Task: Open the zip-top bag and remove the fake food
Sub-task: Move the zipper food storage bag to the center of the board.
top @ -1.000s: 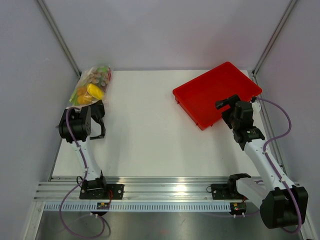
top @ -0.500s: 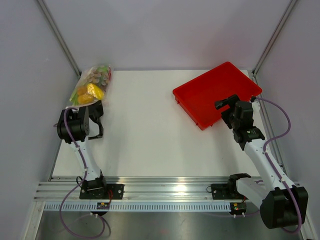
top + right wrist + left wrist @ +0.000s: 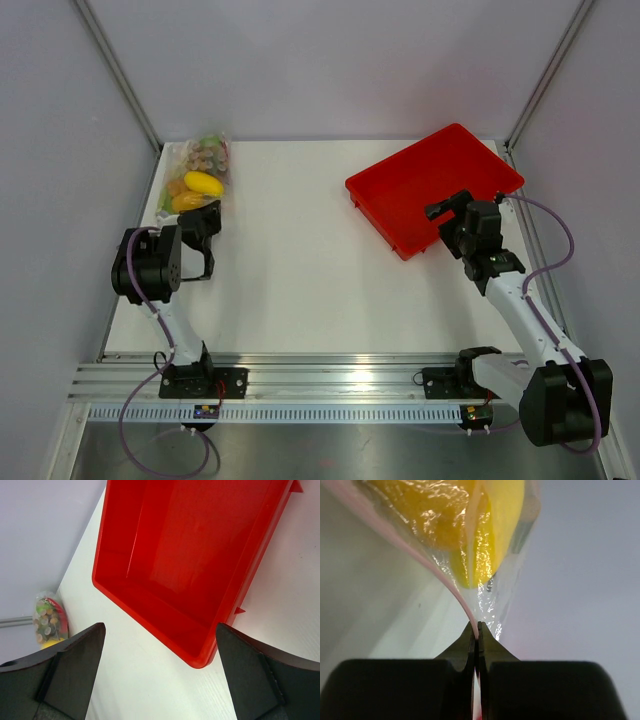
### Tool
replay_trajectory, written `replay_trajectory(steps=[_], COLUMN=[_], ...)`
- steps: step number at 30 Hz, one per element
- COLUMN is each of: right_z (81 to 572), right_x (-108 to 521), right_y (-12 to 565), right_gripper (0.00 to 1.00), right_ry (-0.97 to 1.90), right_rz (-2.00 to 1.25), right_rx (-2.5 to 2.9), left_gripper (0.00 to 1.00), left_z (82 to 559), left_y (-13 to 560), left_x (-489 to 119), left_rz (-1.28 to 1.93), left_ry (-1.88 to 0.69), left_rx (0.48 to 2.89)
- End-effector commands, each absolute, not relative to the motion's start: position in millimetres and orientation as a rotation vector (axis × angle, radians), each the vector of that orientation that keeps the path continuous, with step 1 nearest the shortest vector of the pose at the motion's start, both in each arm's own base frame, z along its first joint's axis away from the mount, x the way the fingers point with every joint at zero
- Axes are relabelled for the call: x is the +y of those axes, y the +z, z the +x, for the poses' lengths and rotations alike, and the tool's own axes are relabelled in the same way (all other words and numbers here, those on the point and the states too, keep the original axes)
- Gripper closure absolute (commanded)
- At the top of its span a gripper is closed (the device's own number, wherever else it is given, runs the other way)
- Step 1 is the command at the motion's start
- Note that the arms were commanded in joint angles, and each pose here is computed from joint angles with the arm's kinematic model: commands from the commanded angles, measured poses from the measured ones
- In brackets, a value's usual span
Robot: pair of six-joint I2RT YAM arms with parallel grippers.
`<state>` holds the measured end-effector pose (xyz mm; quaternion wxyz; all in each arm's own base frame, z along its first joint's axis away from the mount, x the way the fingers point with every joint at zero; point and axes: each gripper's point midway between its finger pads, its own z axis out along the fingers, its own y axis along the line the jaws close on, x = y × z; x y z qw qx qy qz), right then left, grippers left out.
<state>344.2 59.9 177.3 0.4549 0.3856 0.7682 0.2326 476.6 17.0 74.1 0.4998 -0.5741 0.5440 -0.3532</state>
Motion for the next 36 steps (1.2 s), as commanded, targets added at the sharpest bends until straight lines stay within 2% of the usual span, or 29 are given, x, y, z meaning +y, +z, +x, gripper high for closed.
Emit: replay_trajectory(steps=[1, 13, 22, 36], right_z=[352.4, 355.1, 358.1, 364.1], right_x=[67.1, 80.3, 93.6, 175.1], right_y=[194.6, 195.8, 195.1, 200.4], right_gripper=[0.0, 0.01, 0.01, 0.01], right_ry=[0.622, 0.687, 0.721, 0.858], right_rz=[0.897, 0.842, 0.769, 0.39], right_rx=[1.867, 1.892, 1.927, 2.023], left_gripper=[1.0, 1.0, 1.0, 1.0], left_z=[464.9, 408.0, 373.1, 327.5], left_y=[95.2, 130.0, 133.4, 159.2], left_x=[-4.6, -54.6, -76.4, -118.7], left_rz=[-1.349, -1.229, -1.305, -1.209], left_ry=[-0.911, -0.797, -0.73, -0.873], left_rx=[1.35, 1.538, 1.728, 1.809])
